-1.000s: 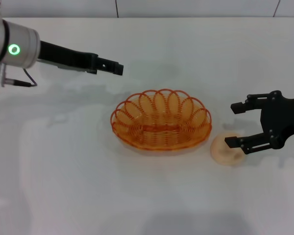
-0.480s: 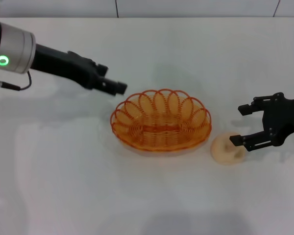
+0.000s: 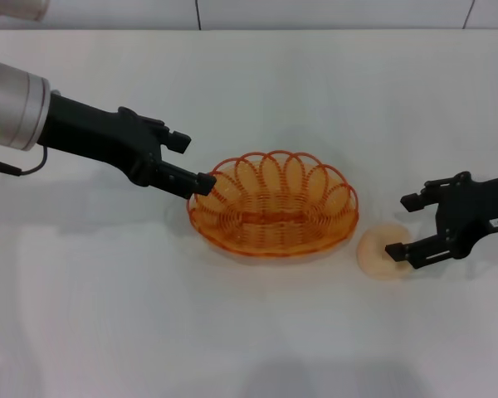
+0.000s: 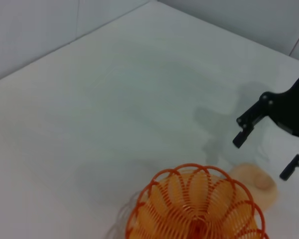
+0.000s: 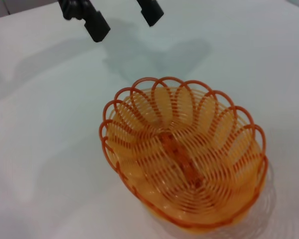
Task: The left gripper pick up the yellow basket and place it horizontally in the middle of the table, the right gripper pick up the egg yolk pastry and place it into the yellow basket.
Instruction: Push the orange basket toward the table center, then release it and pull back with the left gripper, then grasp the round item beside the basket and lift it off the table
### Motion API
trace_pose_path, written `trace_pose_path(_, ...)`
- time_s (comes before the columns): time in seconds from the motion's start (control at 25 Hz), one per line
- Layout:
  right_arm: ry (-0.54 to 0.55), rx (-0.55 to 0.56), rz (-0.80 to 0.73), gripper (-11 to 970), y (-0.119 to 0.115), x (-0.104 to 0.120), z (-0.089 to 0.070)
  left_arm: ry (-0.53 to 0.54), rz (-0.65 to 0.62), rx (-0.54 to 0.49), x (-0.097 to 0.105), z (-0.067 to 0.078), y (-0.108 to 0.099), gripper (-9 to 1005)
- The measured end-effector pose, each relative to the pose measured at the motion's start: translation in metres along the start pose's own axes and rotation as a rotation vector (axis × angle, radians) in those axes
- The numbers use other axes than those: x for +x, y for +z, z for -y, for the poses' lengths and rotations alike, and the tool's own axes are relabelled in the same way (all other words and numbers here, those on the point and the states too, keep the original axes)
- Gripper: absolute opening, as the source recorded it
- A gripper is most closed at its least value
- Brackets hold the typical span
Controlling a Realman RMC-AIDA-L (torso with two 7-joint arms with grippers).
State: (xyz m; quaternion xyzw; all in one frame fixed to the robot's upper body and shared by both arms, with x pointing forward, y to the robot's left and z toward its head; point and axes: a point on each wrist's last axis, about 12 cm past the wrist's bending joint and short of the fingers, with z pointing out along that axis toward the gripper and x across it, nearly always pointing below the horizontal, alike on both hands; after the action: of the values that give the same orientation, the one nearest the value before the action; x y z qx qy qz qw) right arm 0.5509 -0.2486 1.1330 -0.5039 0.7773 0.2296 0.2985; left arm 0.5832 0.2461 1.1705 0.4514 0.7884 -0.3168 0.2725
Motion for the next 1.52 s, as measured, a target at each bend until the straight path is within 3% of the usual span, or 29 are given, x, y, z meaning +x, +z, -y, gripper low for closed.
trace_pose_path(0.24,-0.003,-0.008,-0.051,772,0.015,-0.002,0.002,-0.009,0.001,0.006,0.004,0.001,0.0,885)
trace_pose_path(0.64,-0.001,-0.01,-0.059,744,0.017,0.0,0.0,-0.021,0.006,0.01,0.005,0.002,0.002,885)
trace_pose_path(0.84,0.0,-0.016,-0.063,521,0.017,0.001,0.0,-0.023,0.006,0.011,0.005,0.003,0.002,884)
trace_pose_path(1.16,-0.004,-0.012,-0.084,344,0.017,0.0,0.001,-0.023,0.009,0.008,0.005,0.002,0.002,884)
trace_pose_path(1.52,-0.011,-0.001,-0.081,283,0.017,-0.002,0.002,-0.021,0.013,0.0,0.006,0.002,0.002,883)
